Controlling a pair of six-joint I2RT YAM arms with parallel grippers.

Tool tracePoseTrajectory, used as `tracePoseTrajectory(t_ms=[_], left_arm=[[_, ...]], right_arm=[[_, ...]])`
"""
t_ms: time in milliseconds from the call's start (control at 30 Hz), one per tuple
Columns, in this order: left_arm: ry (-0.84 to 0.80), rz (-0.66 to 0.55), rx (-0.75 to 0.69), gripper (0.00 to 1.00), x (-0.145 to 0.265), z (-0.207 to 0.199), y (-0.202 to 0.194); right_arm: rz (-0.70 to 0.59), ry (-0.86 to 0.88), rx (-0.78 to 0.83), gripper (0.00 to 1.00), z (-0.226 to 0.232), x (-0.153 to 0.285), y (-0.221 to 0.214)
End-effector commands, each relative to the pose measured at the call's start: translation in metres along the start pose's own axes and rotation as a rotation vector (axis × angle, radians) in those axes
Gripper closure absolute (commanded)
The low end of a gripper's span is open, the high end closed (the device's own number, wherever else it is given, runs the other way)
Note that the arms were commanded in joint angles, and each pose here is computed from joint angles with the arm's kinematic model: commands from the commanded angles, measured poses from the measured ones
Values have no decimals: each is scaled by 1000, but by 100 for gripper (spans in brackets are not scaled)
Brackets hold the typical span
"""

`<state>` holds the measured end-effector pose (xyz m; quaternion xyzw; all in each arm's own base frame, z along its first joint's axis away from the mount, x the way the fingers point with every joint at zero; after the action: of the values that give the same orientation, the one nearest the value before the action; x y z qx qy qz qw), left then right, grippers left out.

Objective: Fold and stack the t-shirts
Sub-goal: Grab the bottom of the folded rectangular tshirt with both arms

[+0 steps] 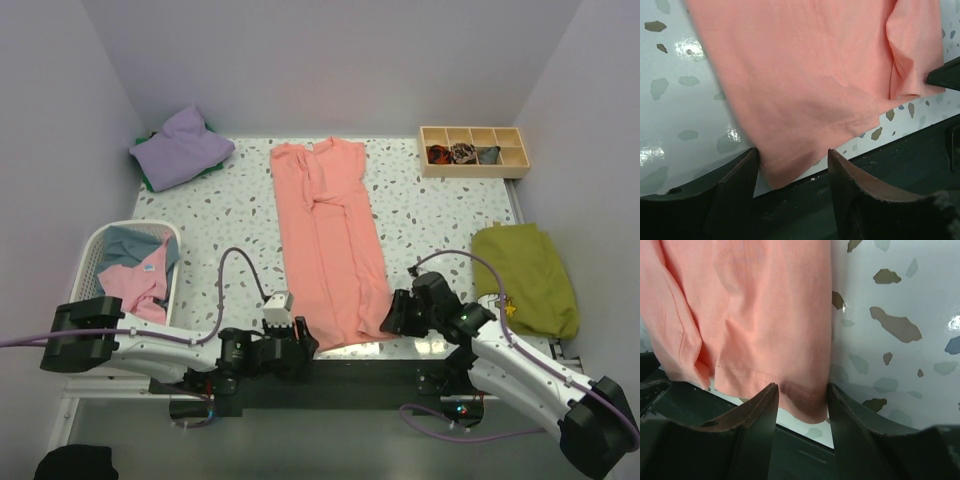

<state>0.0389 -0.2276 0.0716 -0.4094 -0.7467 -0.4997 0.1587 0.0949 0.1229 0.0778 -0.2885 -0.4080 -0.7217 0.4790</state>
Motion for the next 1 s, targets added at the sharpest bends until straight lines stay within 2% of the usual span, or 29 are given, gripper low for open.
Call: tracePoseTrajectory(t_ms=[0, 33, 133, 167, 267, 567, 667, 700, 733, 767, 800, 833, 867, 967], left_arm=[[-12, 72, 30, 41, -4, 11, -7], [-14, 77, 27, 43, -5, 11, -8], [-2, 96, 19, 60, -10, 10, -7], [3, 99, 16, 74, -11, 10, -7], [36, 76, 19, 100, -12, 15, -1], [174, 4, 86, 100, 9, 48, 30], [178, 39, 64, 100, 13, 50, 28], [175, 52, 55, 98, 11, 49, 25], [157, 81, 47, 86, 10, 47, 21], [145, 94, 40, 84, 8, 44, 20], [150, 110, 28, 83, 5, 43, 16], [147, 131, 19, 72, 5, 41, 13], [151, 137, 13, 65, 4, 39, 12], [167, 148, -6, 56, 1, 36, 10]], right_arm=[[72, -43, -10, 53, -11, -3, -14], [75, -36, -7, 60, -11, -4, -14], [88, -14, -8, 68, -8, -6, -14], [93, -5, -8, 71, -7, -7, -15], [96, 18, 6, 80, -3, -7, -12], [155, 55, 36, 89, 2, -7, -15], [148, 52, 43, 77, 2, -6, -14], [137, 51, 49, 64, 3, -4, -13], [119, 44, 50, 52, 4, -2, -9], [112, 41, 46, 44, 4, 0, -9], [90, 26, 46, 42, 3, 0, -7], [56, 26, 46, 40, 6, 5, -2], [54, -4, 32, 37, 3, 8, -3], [28, 0, 26, 36, 3, 10, -1]])
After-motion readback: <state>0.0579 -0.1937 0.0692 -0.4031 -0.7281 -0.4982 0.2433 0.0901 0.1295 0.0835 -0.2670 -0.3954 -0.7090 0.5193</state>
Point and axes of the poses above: each gripper's point midway between its finger pads, its own x axis back along the fingers, its own z axis along the line the jaws close on, y = z × x, the point moved 7 cm from there along x, back along the fingers, and after that the axes turned 2 degrees about -x, right-handed, at the moved point
